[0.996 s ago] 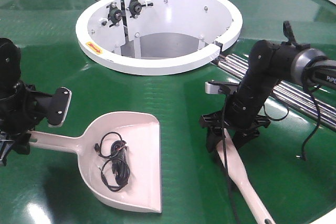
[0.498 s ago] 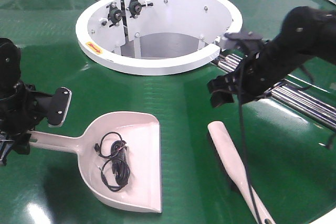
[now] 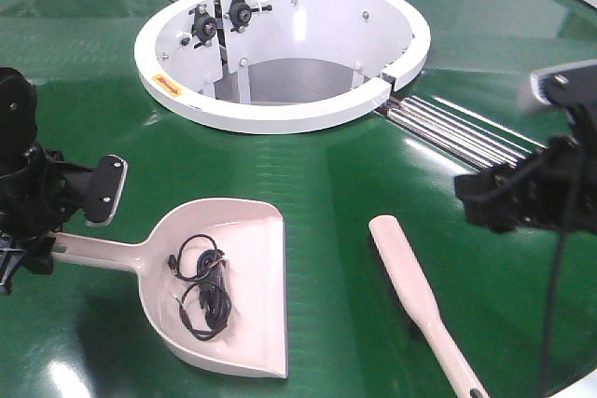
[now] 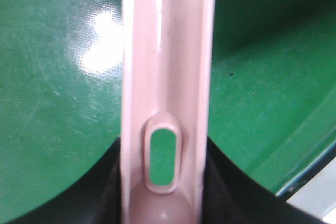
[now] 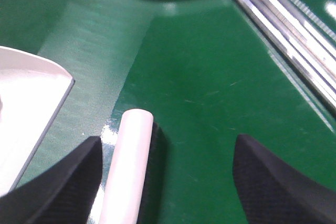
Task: Clean and inspect green conveyor with broom and dustpan
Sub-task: 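Lower the brush onto the conveyor and open the right gripper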
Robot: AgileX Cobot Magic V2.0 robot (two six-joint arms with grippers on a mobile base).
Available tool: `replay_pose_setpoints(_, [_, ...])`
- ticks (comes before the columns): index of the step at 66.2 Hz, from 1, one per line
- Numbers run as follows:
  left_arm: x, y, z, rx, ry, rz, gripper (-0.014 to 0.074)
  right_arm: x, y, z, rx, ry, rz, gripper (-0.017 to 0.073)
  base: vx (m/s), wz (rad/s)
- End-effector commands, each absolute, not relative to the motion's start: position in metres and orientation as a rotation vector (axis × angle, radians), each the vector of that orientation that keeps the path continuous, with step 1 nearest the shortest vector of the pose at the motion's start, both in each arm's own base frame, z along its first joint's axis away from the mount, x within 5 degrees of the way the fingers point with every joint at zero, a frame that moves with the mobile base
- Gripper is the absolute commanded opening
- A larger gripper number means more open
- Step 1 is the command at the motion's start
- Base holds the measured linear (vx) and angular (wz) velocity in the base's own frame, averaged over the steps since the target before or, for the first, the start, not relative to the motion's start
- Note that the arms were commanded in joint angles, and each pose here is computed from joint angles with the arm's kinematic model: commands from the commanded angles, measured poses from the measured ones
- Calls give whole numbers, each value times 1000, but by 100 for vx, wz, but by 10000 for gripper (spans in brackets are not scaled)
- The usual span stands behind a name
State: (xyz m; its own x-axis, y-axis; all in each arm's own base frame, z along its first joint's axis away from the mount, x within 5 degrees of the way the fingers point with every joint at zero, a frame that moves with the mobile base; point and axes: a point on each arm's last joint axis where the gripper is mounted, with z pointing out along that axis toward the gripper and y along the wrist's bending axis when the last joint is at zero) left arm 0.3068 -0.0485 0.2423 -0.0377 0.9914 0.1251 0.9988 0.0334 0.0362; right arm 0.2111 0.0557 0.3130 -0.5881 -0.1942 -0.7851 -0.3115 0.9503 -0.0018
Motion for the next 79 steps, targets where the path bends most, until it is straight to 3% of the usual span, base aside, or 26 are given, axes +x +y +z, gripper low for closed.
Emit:
replay_pose_setpoints(1, [304, -52, 260, -2173, -2240, -198, -23, 189, 48, 328, -327, 2010, 149, 474, 0, 0])
replay_pose_setpoints(13, [304, -52, 260, -2173, -2240, -198, -23, 155, 39, 320, -295, 1873, 144, 363, 0, 0])
replay_pose_setpoints(30, [304, -52, 260, -2173, -2240, -198, -23, 133, 34, 317, -283, 1810, 148, -17, 0, 0])
replay_pose_setpoints(79, [304, -52, 260, -2173, -2240, -198, -23, 131, 33, 321, -275, 1779, 149, -10, 0, 0])
